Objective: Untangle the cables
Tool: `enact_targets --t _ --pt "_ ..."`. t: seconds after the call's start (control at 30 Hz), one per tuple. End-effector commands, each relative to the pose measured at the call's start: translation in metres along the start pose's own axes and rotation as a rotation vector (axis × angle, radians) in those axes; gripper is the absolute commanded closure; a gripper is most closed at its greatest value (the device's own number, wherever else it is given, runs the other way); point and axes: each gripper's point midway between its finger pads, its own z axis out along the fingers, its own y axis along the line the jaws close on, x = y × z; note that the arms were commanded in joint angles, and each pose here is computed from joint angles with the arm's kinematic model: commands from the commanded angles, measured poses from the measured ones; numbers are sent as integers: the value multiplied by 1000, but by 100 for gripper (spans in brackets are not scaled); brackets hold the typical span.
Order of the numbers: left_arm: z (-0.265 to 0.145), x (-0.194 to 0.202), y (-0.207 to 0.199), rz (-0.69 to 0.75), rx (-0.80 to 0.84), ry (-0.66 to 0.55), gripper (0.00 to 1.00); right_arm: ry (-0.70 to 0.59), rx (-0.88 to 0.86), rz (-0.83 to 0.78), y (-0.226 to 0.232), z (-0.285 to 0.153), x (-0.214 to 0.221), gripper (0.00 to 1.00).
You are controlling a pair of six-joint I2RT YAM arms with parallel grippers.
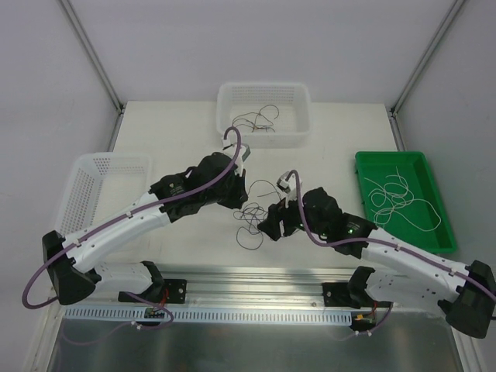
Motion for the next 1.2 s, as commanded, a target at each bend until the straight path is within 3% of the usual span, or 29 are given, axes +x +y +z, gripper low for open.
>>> enact_targets --t 0.0,0.23,0.6,0.7,0.77,0.8,0.93,1.17 --pt "-17 -13 -7 -28 42 -49 100 -57 62 -52 -10 13 -22 31" --pt "-31 -12 -9 -36 79 -71 100 -69 180 -96 -35 29 -23 27" --pt "-41 -15 -11 -52 97 -96 100 -135 80 -81 -20 55 -32 35" --pt "-41 -15 -8 -58 86 -102 100 -140 28 -81 -11 55 -35 45" --pt "-40 -13 -4 -55 70 -105 100 -131 25 -84 -11 54 -33 61" --pt "-42 -14 -3 -54 66 -111 100 -130 27 -86 -12 53 -32 74" --pt "-41 -14 12 -42 2 -139 100 -107 75 -80 -24 46 -22 99" --pt "-48 -13 61 -64 -142 -194 100 -69 247 -64 -68 14 2 99"
